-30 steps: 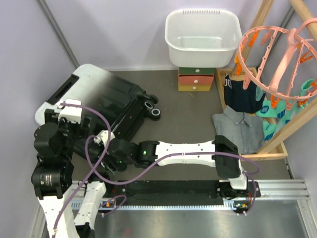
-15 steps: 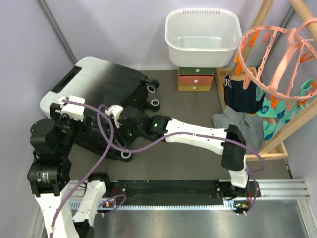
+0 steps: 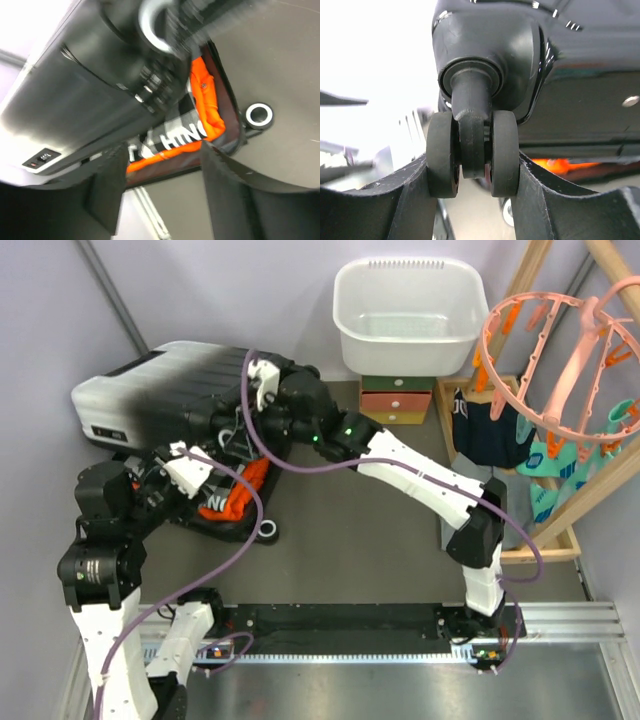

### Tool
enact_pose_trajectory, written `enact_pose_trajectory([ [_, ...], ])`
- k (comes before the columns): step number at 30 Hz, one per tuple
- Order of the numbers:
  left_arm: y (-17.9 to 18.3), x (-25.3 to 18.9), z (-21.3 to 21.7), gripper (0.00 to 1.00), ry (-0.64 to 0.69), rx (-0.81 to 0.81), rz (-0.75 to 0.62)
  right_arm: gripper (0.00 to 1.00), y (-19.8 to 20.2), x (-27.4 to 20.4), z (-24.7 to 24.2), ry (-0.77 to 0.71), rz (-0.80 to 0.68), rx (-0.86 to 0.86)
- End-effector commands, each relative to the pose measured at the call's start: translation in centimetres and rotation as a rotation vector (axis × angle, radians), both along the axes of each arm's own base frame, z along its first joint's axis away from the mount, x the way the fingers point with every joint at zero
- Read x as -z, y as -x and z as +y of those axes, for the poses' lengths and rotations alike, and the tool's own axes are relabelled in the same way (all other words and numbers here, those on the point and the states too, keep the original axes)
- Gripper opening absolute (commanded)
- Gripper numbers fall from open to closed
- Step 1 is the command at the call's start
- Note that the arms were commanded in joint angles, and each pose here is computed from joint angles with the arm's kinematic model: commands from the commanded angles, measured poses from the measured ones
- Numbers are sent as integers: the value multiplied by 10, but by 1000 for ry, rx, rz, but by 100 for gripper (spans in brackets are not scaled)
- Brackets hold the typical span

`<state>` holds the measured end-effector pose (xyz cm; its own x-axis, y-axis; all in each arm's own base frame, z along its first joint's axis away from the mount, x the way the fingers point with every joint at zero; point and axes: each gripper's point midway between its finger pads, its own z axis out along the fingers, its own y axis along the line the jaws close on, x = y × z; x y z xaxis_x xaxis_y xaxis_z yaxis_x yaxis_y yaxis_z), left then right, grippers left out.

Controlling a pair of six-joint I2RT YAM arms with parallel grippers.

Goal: Open, take out, and arrange the luggage

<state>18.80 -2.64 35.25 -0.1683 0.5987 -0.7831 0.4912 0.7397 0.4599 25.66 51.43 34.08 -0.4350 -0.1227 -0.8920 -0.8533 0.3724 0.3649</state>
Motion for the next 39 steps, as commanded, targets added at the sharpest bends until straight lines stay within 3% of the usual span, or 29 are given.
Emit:
enact_pose_trajectory([
  [1,-9,-19,-3,73,-72,68,-106,0,-71,-100,-23,-297,-143,181],
  [5,-42,-33,32,81,-144,-117,-241,0,-89,-106,-29,-320,-174,211],
  [6,-50,-26,42,94,-199,-146,-237,0,-93,-107,-31,-322,-179,218],
  [9,-74,-32,61,99,-329,-193,-319,0,-101,-107,-32,-336,-182,231],
  [13,-99,-28,78,99,-550,-207,-419,0,-106,-108,-30,-346,-188,230],
  [21,-141,-49,82,99,-543,-274,-640,0,-116,-107,-33,-354,-183,248],
  [23,-151,-50,85,99,-695,-254,-673,0,-120,-106,-35,-353,-184,254],
  [25,-156,-65,85,99,-708,-275,-748,0,-120,-106,-35,-353,-184,255],
  [29,-179,-76,85,91,-654,-291,-780,0,-124,-105,-38,-351,-184,262],
  [33,-188,-82,92,76,-615,-341,-726,0,-129,-97,-38,-327,-193,268],
  [37,-178,-74,70,75,-596,-202,-701,0,-129,-91,-37,-315,-198,255],
  [39,-176,-71,66,67,-595,-193,-704,0,-128,-89,-35,-314,-200,247],
])
